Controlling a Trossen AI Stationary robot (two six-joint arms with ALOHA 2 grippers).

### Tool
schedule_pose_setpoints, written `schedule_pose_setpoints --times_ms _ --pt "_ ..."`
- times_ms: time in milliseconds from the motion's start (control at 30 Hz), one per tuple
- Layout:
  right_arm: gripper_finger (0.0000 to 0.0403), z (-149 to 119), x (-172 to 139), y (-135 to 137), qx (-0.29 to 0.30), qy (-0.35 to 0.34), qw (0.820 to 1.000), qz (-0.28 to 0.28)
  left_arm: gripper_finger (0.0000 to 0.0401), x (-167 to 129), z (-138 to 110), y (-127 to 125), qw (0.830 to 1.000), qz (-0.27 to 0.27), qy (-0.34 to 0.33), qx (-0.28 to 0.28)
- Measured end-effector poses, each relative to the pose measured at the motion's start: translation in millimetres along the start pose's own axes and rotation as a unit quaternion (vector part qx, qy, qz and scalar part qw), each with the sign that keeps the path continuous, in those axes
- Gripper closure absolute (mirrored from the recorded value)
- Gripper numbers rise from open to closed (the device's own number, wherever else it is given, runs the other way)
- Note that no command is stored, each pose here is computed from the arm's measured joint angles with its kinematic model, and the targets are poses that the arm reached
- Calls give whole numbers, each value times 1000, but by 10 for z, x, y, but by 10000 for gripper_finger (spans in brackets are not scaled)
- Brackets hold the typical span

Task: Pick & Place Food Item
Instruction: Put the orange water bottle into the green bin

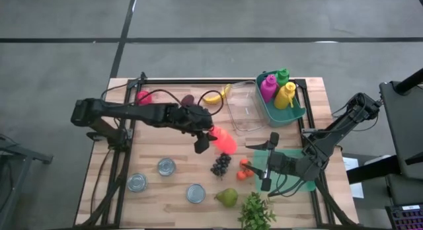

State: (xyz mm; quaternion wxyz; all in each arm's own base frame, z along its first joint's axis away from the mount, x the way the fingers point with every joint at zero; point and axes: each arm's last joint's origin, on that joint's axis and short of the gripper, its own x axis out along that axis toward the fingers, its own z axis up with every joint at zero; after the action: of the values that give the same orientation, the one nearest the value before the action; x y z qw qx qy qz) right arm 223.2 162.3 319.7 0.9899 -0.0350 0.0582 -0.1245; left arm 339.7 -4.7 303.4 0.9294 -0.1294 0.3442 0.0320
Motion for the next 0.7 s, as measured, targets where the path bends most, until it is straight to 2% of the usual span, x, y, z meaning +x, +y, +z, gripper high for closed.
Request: schedule_pose_setpoints --times_ms 200,333,433,700 --pt "117 1 -1 1 0 -1 1000 0 191 175 273 -79 998 15 62 28" --pt "117 1 -1 1 1 0 1000 0 191 310 412 -104 996 18 74 36" --pt "117 1 0 0 1 0 1000 0 191 401 438 -113 995 9 81 54" --pt "117 1 -1 1 0 0 1000 0 191 487 459 -119 995 6 81 54"
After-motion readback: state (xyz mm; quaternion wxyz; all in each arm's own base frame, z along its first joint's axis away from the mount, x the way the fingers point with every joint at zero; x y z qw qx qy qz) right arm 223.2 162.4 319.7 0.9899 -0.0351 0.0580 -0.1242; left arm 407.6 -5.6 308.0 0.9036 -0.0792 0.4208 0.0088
